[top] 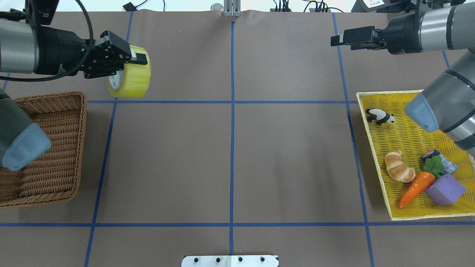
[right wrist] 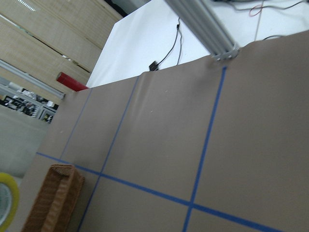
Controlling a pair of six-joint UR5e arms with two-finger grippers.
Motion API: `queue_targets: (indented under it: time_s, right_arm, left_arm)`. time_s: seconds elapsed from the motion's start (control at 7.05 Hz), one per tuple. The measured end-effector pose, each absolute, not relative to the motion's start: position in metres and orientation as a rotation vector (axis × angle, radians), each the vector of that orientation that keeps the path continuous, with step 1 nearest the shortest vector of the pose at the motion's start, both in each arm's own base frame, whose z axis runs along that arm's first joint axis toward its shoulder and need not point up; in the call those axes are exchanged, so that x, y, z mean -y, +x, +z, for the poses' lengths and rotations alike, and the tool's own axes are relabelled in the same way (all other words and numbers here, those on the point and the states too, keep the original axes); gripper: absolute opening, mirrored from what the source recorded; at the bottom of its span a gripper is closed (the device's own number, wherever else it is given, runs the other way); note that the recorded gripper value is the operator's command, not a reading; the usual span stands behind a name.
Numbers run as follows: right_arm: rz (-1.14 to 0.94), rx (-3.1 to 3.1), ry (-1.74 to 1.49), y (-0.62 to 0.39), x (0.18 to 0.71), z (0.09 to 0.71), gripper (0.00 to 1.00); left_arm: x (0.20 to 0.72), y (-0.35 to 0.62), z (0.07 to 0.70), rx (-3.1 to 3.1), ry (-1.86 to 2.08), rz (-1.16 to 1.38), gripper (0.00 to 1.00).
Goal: Move tape to another basket
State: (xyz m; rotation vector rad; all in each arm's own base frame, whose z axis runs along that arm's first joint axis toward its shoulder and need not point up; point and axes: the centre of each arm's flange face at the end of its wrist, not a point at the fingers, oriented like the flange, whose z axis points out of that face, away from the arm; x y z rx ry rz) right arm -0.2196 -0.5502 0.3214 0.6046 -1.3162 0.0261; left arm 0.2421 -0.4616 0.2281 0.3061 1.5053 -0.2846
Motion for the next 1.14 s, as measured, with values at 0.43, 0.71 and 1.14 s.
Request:
queue_targets:
  time_s: [0.43,0.71,1.14]
  right_arm:
    - [-0.142,0.999,0.586,-0.191,0.573,0.381,1.00]
    - [-0.195,0.907,0.462,-0.181,0.581,0.398,1.00]
    - [-0.269,0.779,0.249,-0.171,0.593,0.416,1.00]
  left_arm:
    - [0.461,0.198,0.339,-1.096,0.377,-0.123,0.00]
    - [0.458,0.192,0.389,-0.917,0.310,-0.022,0.00]
    - [0.460,0.217,0.418,-0.763,0.144,0.070,0.00]
